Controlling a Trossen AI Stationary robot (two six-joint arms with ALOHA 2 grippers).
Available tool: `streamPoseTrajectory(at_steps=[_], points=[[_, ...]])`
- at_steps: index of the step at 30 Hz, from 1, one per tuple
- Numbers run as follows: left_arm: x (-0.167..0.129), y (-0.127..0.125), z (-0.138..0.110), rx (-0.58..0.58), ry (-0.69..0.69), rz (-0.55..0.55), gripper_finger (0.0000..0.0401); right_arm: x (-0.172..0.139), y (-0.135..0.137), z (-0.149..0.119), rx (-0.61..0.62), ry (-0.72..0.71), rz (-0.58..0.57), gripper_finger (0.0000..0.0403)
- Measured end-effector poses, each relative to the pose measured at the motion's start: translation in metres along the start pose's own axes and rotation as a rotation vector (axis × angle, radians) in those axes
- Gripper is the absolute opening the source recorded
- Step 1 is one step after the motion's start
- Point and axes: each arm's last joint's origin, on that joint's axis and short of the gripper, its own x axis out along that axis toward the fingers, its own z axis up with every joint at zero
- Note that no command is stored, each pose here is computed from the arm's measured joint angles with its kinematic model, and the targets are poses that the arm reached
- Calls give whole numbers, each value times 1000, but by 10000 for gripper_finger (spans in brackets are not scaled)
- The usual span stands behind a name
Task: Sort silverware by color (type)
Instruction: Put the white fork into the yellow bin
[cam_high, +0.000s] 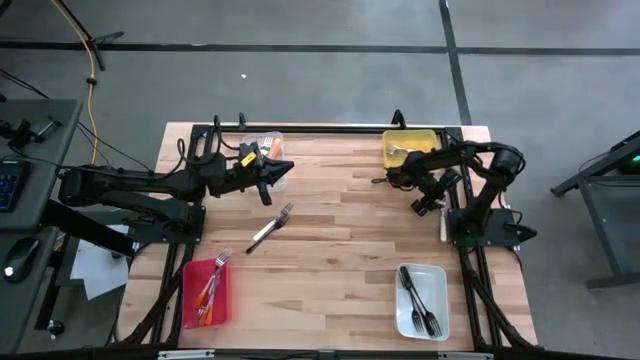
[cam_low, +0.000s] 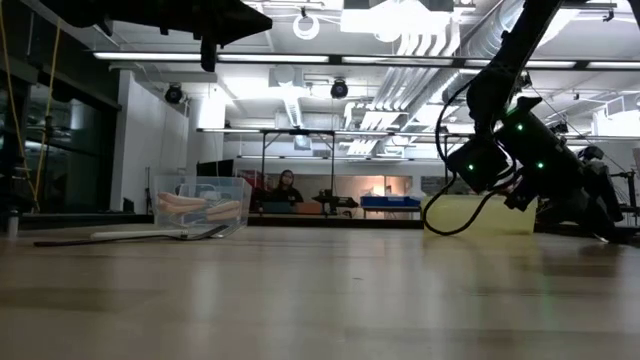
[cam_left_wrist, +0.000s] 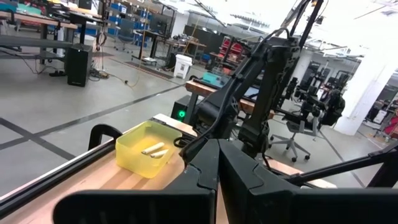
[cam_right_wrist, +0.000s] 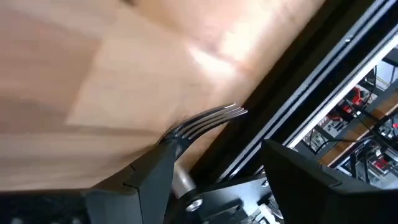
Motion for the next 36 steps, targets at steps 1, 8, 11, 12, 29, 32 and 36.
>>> streamPoseTrajectory(at_steps=[1,8,11,12,29,32,36], points=[[0,0,0,0,1,0,0,-2,2,0,-7,-4,4,231],[0,0,0,-1,3,1,0,-34,18,10,-42,-149,80,231],[0,0,0,-9,3,0,0,-54,26,19,-76,-264,135,232],[0,0,0,-19,3,1,0,-60,28,21,-80,-302,155,232],[0,0,-2,-50,18,5,0,-110,71,19,-302,-584,446,232],[0,0,-2,-50,18,5,0,-117,65,14,-299,-616,411,232],[0,1,-2,-49,20,6,0,-118,53,1,-348,-638,398,232]])
